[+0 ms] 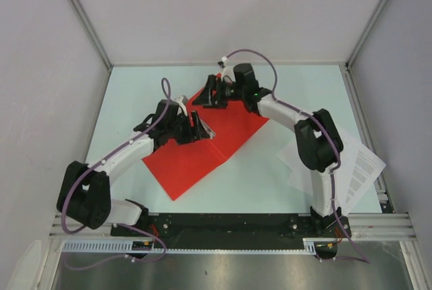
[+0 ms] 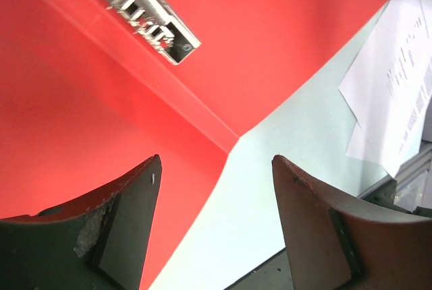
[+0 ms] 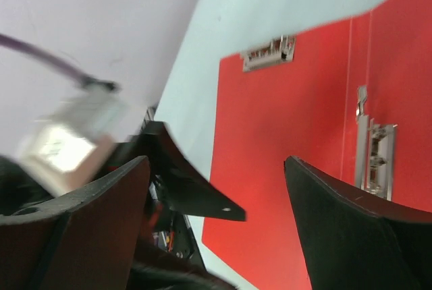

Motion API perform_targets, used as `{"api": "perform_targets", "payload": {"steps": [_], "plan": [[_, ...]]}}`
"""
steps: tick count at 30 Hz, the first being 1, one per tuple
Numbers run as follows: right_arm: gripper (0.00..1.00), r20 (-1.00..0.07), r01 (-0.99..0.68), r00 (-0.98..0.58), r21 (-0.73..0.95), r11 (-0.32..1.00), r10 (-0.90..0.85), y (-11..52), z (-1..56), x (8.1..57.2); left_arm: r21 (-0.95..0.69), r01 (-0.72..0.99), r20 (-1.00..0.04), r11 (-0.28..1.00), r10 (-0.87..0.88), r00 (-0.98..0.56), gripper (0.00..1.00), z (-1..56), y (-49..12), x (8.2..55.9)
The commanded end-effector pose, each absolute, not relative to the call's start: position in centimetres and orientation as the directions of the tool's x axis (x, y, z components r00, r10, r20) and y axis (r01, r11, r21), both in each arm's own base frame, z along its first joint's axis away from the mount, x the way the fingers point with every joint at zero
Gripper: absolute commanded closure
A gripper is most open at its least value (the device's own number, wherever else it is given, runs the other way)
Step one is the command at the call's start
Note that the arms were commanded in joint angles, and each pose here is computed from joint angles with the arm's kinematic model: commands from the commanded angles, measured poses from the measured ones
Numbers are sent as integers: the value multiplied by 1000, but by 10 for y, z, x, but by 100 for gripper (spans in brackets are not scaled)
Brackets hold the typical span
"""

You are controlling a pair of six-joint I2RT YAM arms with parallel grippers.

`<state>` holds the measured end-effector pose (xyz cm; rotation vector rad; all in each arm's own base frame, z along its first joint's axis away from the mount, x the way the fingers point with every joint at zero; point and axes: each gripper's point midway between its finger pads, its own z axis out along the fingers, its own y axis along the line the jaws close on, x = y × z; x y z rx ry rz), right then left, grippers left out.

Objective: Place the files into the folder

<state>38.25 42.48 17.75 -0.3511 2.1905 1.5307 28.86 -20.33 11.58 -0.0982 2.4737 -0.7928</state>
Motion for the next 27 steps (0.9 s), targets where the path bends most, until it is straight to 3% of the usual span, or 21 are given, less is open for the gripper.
{"api": "perform_targets", "payload": {"steps": [1, 2, 4, 5, 7, 10, 16, 20, 27], "plan": [[13, -576, -502, -814, 762, 409, 76, 375, 224, 395, -638, 133, -472, 759, -249, -846, 28, 133, -233, 306], [12, -644, -529, -761, 687, 497, 80, 354, 216, 416, -636, 120, -451, 762, -242, -859, 28, 124, -235, 307], [10, -650, -489, -759, 608, 625, 38, 319, 195, 427, -627, 120, -448, 770, -229, -864, 27, 119, -240, 307], [8, -713, -520, -701, 496, 695, -16, 292, 186, 446, -613, 106, -434, 783, -221, -873, 27, 110, -240, 306], [7, -694, -489, -716, 424, 762, -74, 263, 162, 453, -594, 81, -401, 800, -207, -893, 24, 96, -241, 300], [5, -684, -479, -721, 379, 792, -109, 225, 144, 467, -598, 73, -365, 798, -190, -911, 23, 76, -247, 293], [2, -592, -490, -795, 499, 715, -133, 212, 107, 471, -561, 74, -317, 824, -132, -939, 22, 47, -252, 283], [15, -518, -473, -846, 624, 623, -123, 229, 92, 454, -546, 76, -306, 834, -114, -945, 22, 38, -250, 280], [65, -469, -386, -883, 740, 551, 11, 240, 96, 437, -479, 123, -377, 869, -77, -923, 21, 54, -240, 290]]}}
